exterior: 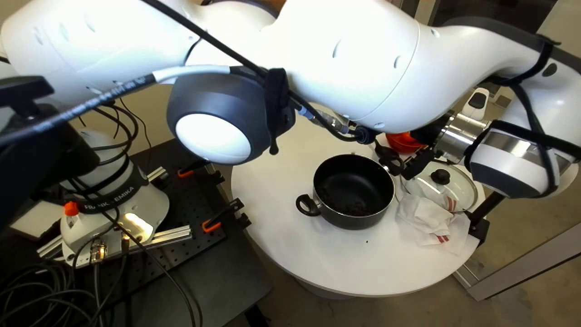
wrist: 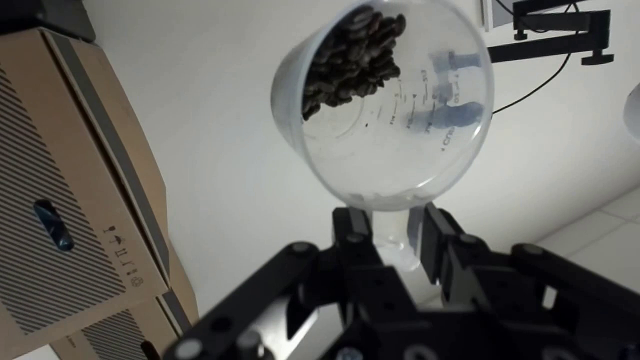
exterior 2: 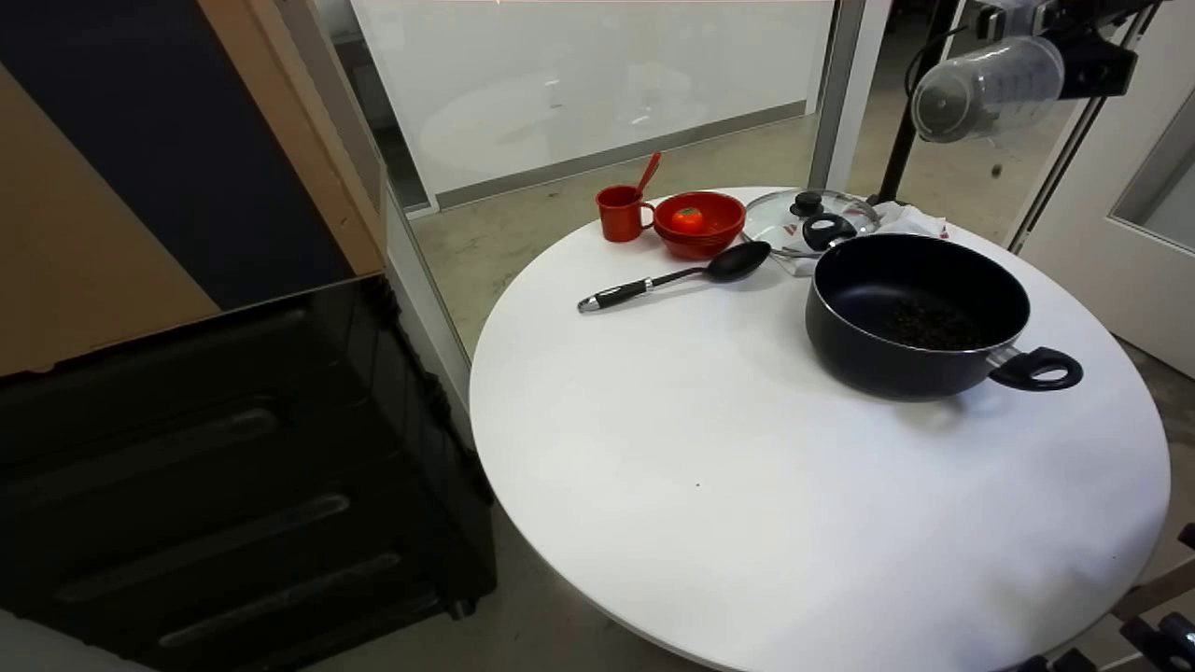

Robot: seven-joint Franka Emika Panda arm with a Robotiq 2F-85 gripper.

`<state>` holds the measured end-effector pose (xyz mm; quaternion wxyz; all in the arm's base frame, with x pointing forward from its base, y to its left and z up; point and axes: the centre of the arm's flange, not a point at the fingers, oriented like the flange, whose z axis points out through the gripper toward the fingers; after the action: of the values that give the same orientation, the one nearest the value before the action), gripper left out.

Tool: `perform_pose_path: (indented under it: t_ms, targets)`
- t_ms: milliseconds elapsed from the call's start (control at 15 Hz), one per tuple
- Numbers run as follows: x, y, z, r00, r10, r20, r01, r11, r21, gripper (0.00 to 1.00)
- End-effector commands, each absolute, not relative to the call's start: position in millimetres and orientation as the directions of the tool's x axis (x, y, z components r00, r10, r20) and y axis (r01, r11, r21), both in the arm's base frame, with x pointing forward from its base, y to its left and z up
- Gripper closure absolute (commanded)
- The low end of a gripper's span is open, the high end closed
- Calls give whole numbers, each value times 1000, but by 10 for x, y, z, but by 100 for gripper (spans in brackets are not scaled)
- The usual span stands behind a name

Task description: Pour the contents of the jug into the pot

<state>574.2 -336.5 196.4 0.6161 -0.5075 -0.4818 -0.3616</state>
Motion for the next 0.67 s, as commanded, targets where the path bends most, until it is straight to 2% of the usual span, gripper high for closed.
perform_pose_path:
  t_ms: [0, 600]
  targets:
    - [5967, -3470, 1846, 268, -69, 961, 937, 248, -244, 93]
    - [6101, -3442, 1579, 414, -298, 860, 908, 202, -367, 93]
